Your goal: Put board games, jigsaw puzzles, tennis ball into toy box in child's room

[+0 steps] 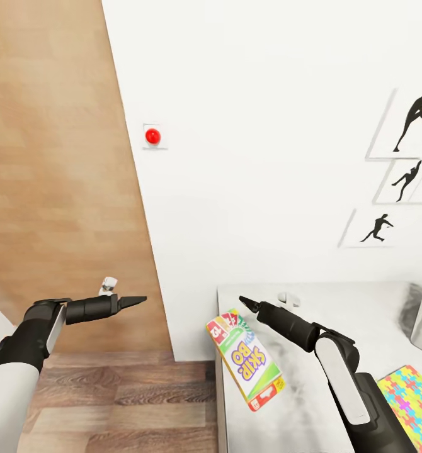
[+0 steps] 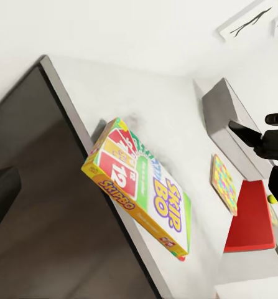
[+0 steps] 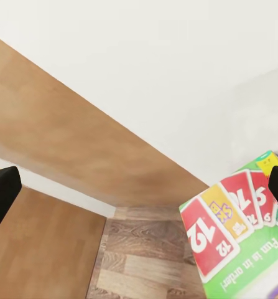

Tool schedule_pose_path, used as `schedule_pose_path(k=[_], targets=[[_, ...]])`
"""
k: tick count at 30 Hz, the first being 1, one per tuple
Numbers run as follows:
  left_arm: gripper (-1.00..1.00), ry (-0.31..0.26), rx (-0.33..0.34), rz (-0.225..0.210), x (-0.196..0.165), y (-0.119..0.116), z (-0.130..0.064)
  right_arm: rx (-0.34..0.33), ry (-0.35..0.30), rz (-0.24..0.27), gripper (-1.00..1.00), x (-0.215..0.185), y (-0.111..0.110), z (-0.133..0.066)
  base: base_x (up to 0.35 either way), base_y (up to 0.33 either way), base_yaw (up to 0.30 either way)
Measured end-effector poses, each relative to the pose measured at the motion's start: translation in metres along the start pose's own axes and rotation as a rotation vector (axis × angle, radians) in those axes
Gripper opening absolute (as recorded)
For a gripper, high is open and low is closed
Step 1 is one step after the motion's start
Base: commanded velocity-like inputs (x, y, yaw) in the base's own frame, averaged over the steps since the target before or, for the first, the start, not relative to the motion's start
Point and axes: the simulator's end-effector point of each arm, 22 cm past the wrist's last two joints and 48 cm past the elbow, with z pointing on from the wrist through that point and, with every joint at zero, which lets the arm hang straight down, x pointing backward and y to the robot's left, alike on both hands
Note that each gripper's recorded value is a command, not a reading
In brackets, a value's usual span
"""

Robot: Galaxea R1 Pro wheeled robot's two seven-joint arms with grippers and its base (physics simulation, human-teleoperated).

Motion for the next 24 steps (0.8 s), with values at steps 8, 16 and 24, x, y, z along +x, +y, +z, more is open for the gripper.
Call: schedule_pose_path(k=[8,16,24], targets=[[1.00,-0.004,0.002,0.006,-0.002,-0.004,-0.001,-0.004,-0.006,-0.005,1.00,-0.003,0.003,-0.002,-0.003,0.001,-0.181],[1.00,-0.008,0.004,0.014,-0.005,-0.008,-0.003,-0.008,-0.012,-0.010,1.00,-0.006,0.007,-0.004,-0.091,0.125,-0.205],[1.00,-0.012,0.006,0.023,-0.008,-0.012,-0.005,-0.012,-0.019,-0.015,1.00,-0.009,0.010,-0.006,-0.126,0.237,-0.208]])
